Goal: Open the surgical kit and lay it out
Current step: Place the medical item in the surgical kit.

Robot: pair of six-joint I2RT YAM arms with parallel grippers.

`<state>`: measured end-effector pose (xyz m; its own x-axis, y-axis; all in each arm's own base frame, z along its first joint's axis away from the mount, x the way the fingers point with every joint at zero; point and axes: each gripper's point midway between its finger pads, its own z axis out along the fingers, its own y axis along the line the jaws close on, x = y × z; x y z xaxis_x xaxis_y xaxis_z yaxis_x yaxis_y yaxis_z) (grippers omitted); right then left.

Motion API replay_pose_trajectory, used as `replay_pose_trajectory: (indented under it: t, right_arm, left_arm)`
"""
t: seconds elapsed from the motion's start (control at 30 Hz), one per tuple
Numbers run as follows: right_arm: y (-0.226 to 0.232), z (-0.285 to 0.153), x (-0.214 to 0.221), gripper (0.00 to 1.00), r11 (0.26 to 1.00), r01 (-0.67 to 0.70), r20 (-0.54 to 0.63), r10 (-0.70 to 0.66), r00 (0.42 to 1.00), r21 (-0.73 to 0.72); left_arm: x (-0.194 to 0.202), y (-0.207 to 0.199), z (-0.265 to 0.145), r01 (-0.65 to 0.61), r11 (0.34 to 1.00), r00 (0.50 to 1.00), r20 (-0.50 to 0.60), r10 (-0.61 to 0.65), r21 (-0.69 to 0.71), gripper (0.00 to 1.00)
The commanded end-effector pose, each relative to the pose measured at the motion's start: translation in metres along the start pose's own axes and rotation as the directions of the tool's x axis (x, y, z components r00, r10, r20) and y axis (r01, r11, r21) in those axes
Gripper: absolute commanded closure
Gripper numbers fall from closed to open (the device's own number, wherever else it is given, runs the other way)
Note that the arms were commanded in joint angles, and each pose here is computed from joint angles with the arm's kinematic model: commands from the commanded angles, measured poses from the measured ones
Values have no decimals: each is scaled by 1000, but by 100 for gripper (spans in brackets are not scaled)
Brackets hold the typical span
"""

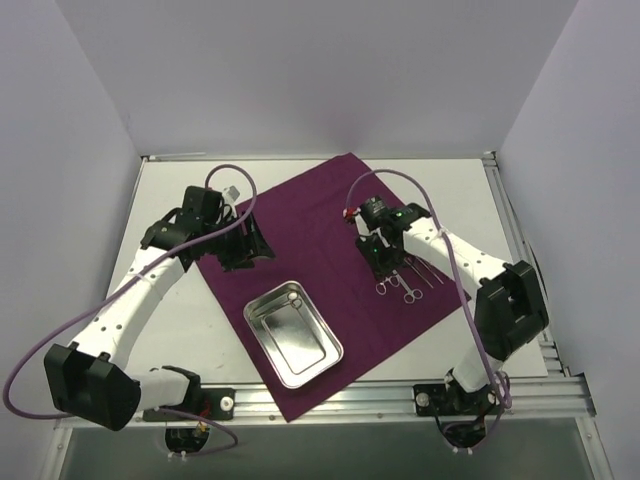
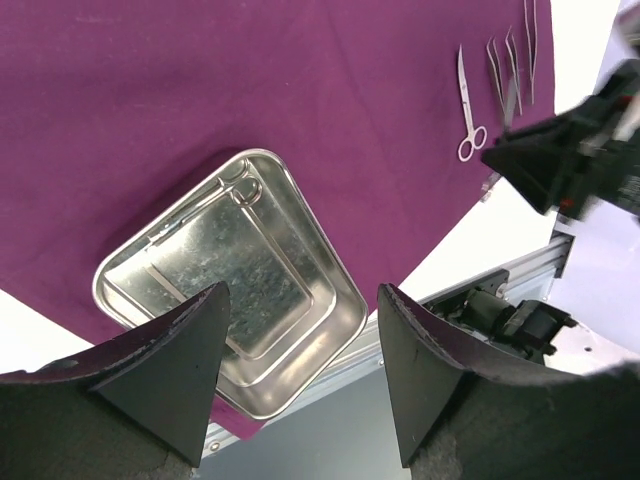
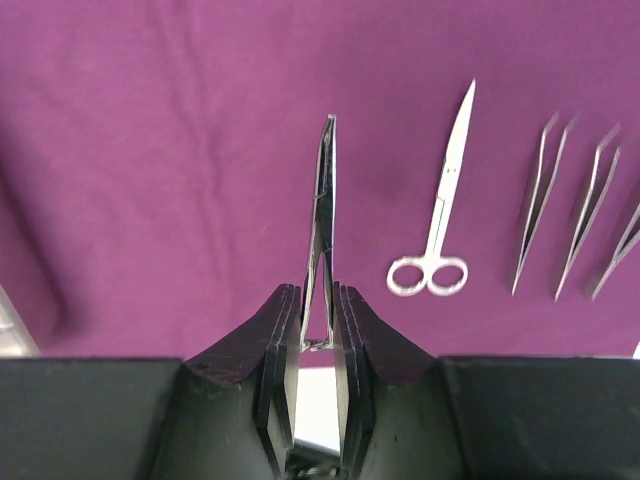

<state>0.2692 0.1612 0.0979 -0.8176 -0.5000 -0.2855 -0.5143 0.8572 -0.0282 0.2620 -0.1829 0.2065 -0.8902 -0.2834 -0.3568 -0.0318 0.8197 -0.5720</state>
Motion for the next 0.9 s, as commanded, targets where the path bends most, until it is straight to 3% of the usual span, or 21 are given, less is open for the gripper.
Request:
replay_pose_trajectory:
  t: [0.0,0.4,0.87]
  right_arm:
    - [-9,28,14,100,999,46,-65,-45,997,25]
    - [-10,69,39,100,1000,14,-185,-15,983,-4]
    - [-9,64,36,100,999,-20,-239,28,971,39]
  left_arm:
    - [-19,-12,-11,-58,994,998,24,56,93,31]
    - [-21,7,-11,-19,995,1000,1,19,96,32]
    - [-21,15,-7,10,995,1000,0,-10,96,32]
